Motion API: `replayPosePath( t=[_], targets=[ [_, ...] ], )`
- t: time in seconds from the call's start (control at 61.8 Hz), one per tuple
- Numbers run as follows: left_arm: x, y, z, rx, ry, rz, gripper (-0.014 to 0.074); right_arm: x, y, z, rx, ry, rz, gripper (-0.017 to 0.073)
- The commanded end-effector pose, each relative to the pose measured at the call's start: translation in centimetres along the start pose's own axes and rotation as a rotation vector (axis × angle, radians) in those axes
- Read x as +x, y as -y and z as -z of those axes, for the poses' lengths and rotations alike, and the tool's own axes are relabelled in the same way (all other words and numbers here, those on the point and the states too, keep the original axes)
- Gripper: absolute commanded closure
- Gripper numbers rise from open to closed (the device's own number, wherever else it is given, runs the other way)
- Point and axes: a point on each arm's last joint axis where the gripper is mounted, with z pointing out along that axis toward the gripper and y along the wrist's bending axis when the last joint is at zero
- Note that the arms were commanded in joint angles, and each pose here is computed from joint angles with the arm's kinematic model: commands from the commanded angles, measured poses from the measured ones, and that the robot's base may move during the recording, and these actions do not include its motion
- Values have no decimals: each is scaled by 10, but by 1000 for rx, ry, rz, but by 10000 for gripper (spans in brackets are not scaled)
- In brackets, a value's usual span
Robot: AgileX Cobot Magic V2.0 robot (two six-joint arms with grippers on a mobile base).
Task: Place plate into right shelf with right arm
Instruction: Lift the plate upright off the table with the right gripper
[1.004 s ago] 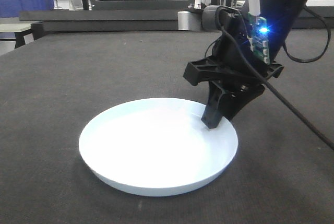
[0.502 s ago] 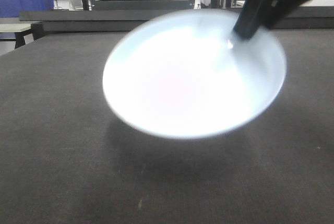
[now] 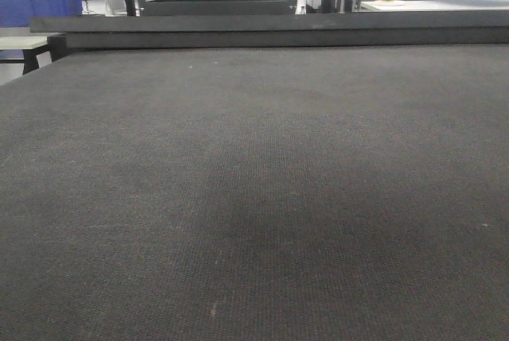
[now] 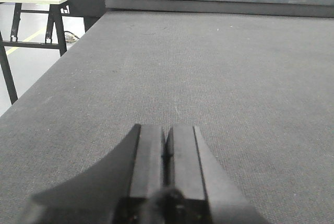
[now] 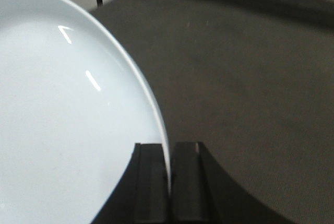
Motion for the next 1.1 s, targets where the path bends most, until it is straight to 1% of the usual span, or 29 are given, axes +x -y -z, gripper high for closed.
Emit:
replayPosePath(
  t=[0.0,0.178,0.324,1.085],
  targets=[
    [-5,0,0,3,85,9,640,-2,0,24,14,226,2,496],
    [-5,0,0,3,85,9,640,22,2,47,25,461,-3,496],
    [-5,0,0,3,85,9,640,34,4,50,33,553,-10,496],
    [-5,0,0,3,85,9,640,37,4,47,35,548,-11,496]
  ],
)
